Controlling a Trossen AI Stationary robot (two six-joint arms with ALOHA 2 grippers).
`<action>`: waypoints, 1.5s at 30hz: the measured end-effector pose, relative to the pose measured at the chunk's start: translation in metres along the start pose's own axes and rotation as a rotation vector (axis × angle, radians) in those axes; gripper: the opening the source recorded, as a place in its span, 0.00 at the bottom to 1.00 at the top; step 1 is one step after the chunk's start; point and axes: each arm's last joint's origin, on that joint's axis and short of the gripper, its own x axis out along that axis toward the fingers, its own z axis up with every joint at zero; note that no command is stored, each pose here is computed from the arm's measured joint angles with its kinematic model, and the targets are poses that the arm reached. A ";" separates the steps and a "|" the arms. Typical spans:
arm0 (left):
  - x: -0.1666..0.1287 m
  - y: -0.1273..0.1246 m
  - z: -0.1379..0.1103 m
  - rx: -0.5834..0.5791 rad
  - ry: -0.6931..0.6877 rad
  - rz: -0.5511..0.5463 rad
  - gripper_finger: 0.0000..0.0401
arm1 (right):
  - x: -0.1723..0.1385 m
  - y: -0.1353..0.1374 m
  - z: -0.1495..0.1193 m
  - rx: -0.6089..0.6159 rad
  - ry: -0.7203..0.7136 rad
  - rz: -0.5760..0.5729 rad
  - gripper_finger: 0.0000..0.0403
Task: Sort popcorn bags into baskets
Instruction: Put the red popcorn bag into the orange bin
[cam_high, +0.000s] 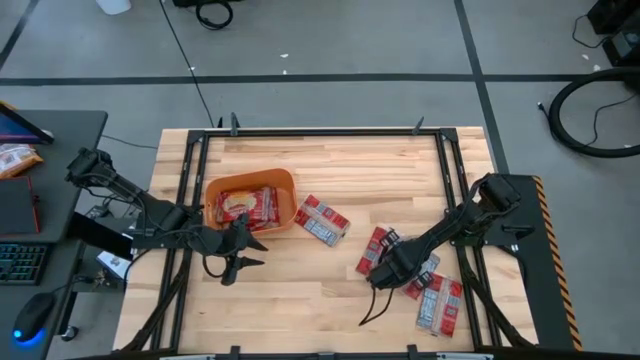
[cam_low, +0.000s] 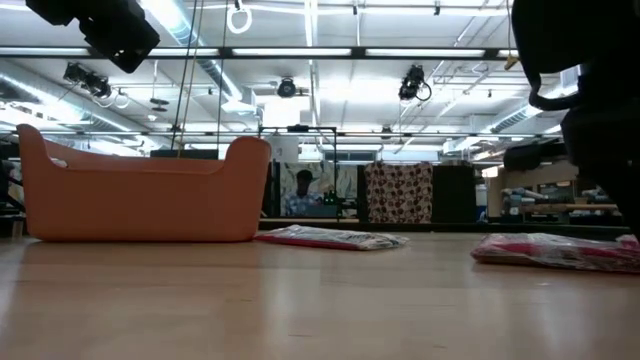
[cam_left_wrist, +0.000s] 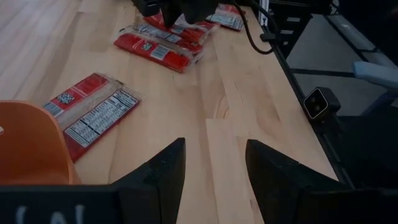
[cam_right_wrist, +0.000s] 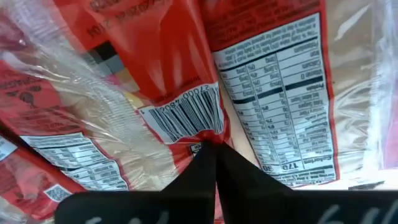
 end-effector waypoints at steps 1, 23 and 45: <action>0.000 0.000 0.000 0.000 0.000 0.000 0.43 | -0.001 0.000 0.000 0.013 0.004 -0.010 0.02; 0.083 -0.012 -0.014 -0.063 -0.116 0.140 0.56 | -0.069 -0.012 -0.019 0.507 -0.294 -0.237 0.00; 0.156 -0.001 -0.027 -0.180 -0.226 0.120 0.66 | -0.073 -0.024 -0.006 0.693 -0.445 -0.083 0.07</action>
